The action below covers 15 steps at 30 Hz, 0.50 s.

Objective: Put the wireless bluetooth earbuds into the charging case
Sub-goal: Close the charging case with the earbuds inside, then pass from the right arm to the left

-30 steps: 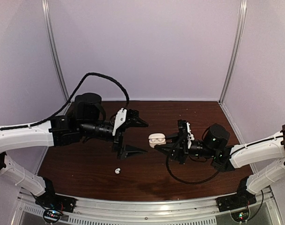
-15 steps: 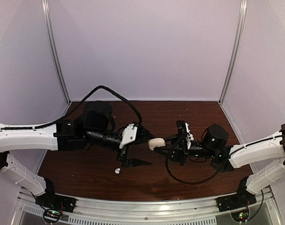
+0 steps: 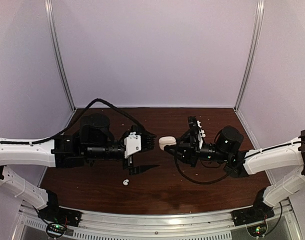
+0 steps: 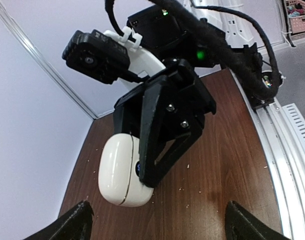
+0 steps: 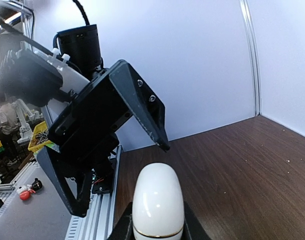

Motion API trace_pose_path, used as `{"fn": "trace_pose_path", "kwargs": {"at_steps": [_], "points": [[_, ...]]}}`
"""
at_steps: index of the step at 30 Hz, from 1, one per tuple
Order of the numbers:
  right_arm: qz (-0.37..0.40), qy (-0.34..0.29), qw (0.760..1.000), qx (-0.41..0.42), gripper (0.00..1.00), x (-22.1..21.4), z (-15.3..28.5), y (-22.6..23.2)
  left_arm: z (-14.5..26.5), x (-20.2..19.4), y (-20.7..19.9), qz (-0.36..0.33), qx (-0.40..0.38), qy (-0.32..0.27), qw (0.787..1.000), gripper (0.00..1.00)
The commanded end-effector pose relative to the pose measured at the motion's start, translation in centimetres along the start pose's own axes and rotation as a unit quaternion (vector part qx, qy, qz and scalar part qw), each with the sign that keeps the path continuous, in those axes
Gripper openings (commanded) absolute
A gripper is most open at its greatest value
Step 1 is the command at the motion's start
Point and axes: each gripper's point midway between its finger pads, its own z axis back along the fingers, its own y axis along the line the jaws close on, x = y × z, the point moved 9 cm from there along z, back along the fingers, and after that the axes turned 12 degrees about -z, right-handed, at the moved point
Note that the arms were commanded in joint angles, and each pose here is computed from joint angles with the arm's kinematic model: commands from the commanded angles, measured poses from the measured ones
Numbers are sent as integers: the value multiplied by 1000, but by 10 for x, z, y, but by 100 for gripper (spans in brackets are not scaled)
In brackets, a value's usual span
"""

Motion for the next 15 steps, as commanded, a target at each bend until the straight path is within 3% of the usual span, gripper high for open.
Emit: {"fn": "trace_pose_path", "kwargs": {"at_steps": [1,8,15], "points": [[-74,-7,997,-2,0,13,-9,-3,1,8,15,-53,86,15,995,92],[-148,-8,989,16,0,6,-9,-4,-10,9,19,-84,103,36,990,88],[-183,-12,982,44,0,2,-11,-3,-33,6,9,-121,78,68,987,76]]}}
